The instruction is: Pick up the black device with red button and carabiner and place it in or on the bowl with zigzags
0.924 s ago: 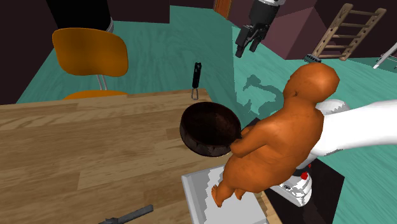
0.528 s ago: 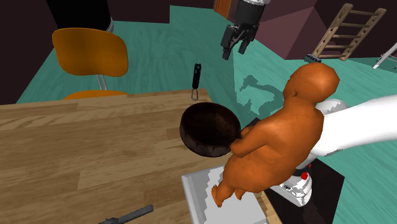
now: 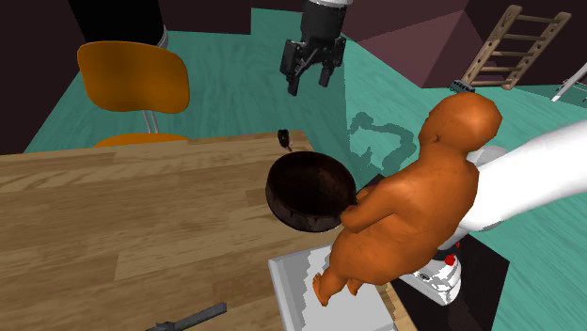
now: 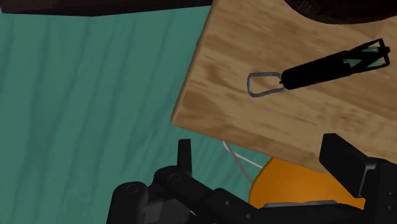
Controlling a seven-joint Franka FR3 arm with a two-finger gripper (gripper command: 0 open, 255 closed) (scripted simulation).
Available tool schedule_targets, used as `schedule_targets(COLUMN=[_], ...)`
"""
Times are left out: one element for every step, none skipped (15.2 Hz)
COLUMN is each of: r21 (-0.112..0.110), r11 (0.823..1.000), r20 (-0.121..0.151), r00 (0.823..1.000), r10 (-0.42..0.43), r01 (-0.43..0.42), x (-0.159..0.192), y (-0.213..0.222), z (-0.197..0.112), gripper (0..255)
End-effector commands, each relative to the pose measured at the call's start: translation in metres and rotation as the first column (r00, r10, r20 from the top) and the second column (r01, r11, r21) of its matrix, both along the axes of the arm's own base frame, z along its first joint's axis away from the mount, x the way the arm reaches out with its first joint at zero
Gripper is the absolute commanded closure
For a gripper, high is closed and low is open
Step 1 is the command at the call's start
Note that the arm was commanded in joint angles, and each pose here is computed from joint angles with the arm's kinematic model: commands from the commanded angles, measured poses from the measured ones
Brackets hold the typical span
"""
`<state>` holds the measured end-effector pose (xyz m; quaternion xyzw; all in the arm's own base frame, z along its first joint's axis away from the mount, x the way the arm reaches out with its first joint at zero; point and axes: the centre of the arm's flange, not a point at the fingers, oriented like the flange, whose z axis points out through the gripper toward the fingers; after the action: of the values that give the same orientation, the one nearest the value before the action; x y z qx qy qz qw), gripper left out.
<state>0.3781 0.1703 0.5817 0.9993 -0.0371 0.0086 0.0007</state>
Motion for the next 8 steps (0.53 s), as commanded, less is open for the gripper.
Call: schedule_targets(r21=[0.003, 0.003, 0.003, 0.003, 0.003, 0.003, 0.003, 0.003], r11=[1.0, 1.0, 1.0, 1.0, 1.0, 1.0, 1.0, 1.0], r20=[-0.013, -0.016, -0.016, -0.016, -0.016, -0.016, -0.016, -0.016], r00=[1.0, 1.0, 1.0, 1.0, 1.0, 1.0, 1.0, 1.0], r10=[-0.015, -0.018, -0.018, -0.019, -0.018, -0.018, -0.018, -0.018], r01=[0.015, 0.019, 0.019, 0.019, 0.019, 0.019, 0.019, 0.019], x=[0.01, 0.013, 0.013, 0.013, 0.013, 0.013, 0.013, 0.013], y=[0.025, 0.032, 0.032, 0.032, 0.032, 0.032, 0.032, 0.032], z=[-0.001, -0.001, -0.007, -0.012, -0.017, -0.022, -0.028, -0.033], gripper=[0, 0, 0, 0, 0, 0, 0, 0])
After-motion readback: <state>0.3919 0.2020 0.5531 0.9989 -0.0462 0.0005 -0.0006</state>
